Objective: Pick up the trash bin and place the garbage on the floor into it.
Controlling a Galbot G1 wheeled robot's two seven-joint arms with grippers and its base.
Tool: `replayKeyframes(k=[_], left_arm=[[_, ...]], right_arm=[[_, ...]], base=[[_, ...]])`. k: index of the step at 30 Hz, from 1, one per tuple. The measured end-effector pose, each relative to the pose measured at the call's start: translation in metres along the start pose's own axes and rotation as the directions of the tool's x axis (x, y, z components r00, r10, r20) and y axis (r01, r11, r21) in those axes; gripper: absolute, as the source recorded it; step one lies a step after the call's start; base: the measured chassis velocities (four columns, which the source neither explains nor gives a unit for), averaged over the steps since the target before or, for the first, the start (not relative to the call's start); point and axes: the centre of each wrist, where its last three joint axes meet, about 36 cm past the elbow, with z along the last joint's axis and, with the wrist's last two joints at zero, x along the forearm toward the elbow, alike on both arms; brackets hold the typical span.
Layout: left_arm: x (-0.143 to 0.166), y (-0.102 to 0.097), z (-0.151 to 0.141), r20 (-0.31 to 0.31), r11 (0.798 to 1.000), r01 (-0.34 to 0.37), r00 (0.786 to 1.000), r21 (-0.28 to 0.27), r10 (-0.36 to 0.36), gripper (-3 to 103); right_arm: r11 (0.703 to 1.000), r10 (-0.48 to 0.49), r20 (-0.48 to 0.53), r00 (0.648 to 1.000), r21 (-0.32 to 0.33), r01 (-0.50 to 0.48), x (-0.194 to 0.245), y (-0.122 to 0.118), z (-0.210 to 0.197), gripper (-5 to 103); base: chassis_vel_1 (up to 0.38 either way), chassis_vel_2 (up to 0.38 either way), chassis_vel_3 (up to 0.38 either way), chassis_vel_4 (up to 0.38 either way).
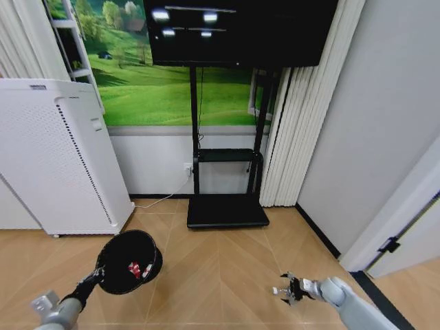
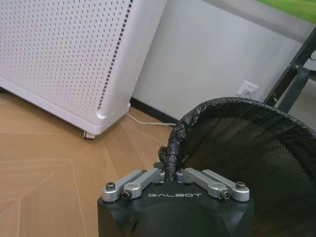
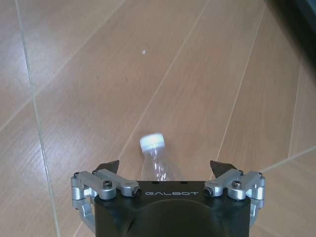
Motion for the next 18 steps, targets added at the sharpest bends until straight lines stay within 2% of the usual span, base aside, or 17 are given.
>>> replayKeyframes(k=[1, 4, 15, 17, 18], left_arm=[[0.000, 0.000, 0.000, 0.000, 1.000, 0.000, 1.000, 0.000, 0.000, 4], [0.003, -0.003, -0.003, 0.000, 1.000, -0.009, 1.000, 0.003, 0.009, 4], [0.006, -0.003, -0.005, 0.005, 1.000, -0.011, 1.000, 0.024, 0.011, 4], [0.006, -0.002, -0.007, 0.010, 0.999, -0.012, 1.000, 0.037, 0.012, 4], [0.006, -0.002, -0.007, 0.010, 0.999, -0.012, 1.000, 0.037, 0.012, 4]], right_arm=[[1.000, 0.000, 0.000, 1.000, 0.000, 0.000, 0.000, 0.000, 0.000, 100], [0.998, 0.017, -0.043, 0.999, -0.055, -0.019, -0.018, 0.005, 0.018, 100], [0.995, 0.061, -0.109, 0.992, -0.073, -0.069, -0.024, -0.004, 0.026, 101], [0.996, 0.057, -0.123, 0.991, -0.068, -0.065, -0.024, -0.004, 0.027, 92], [0.996, 0.057, -0.123, 0.991, -0.068, -0.065, -0.024, -0.004, 0.027, 92]], base=[[0.000, 0.000, 0.000, 0.000], [0.000, 0.000, 0.000, 0.000], [0.000, 0.000, 0.000, 0.000], [0.000, 0.000, 0.000, 0.000], [0.000, 0.000, 0.000, 0.000]])
